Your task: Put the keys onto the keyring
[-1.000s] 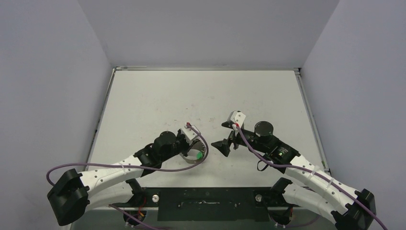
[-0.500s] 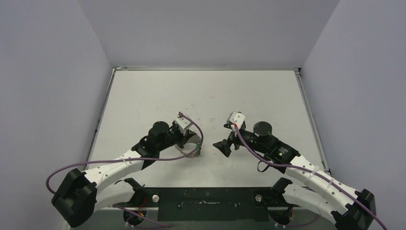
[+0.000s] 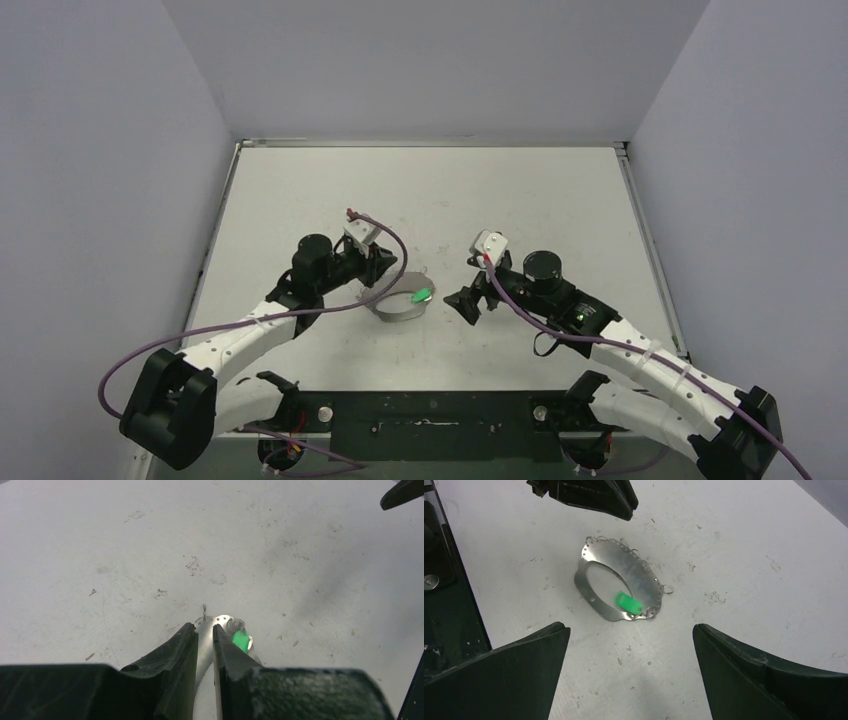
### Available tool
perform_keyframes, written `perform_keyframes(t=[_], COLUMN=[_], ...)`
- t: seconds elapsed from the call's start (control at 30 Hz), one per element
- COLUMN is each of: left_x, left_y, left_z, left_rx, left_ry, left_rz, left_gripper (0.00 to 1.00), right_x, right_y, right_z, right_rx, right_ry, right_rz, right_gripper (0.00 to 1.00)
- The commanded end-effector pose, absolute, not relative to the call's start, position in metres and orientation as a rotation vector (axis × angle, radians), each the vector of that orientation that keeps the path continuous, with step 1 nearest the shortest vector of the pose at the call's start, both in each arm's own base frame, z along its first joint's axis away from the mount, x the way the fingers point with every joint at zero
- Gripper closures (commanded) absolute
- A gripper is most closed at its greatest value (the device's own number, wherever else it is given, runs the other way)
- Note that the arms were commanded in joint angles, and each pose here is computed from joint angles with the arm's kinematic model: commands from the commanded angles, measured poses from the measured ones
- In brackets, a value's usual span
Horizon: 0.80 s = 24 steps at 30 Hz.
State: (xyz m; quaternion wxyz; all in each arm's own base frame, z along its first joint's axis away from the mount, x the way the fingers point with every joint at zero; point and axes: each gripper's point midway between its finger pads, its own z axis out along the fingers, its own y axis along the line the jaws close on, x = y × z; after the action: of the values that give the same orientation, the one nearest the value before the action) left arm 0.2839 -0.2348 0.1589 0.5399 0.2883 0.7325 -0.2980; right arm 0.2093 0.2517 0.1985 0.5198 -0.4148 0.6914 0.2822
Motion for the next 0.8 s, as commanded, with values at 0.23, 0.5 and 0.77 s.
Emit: perform_keyframes(t=[0.23, 0.5, 0.77], left_x=[0.302, 0.301, 0.295], left_y=[-0.188, -0.132, -0.099], left_z=[0.217, 0.227, 0.194], left_rx=[0.503, 0.191, -0.200], left_ry=[1.594, 1.586, 1.750], left_rz=[-0.734, -0.588, -0.563], left_gripper=[0.42, 0.09, 0.03], right_x=[0.252, 0.283, 0.299], right_y=[0.235, 0.198, 0.170], right_z=[0.242, 0.229, 0.204], right_rx=[-0.676, -0.413, -0.245], right_ry=[1.622, 1.717, 1.832], right_rz=[0.667, 0.699, 0.688], right_gripper=[0.00, 0.00, 0.00])
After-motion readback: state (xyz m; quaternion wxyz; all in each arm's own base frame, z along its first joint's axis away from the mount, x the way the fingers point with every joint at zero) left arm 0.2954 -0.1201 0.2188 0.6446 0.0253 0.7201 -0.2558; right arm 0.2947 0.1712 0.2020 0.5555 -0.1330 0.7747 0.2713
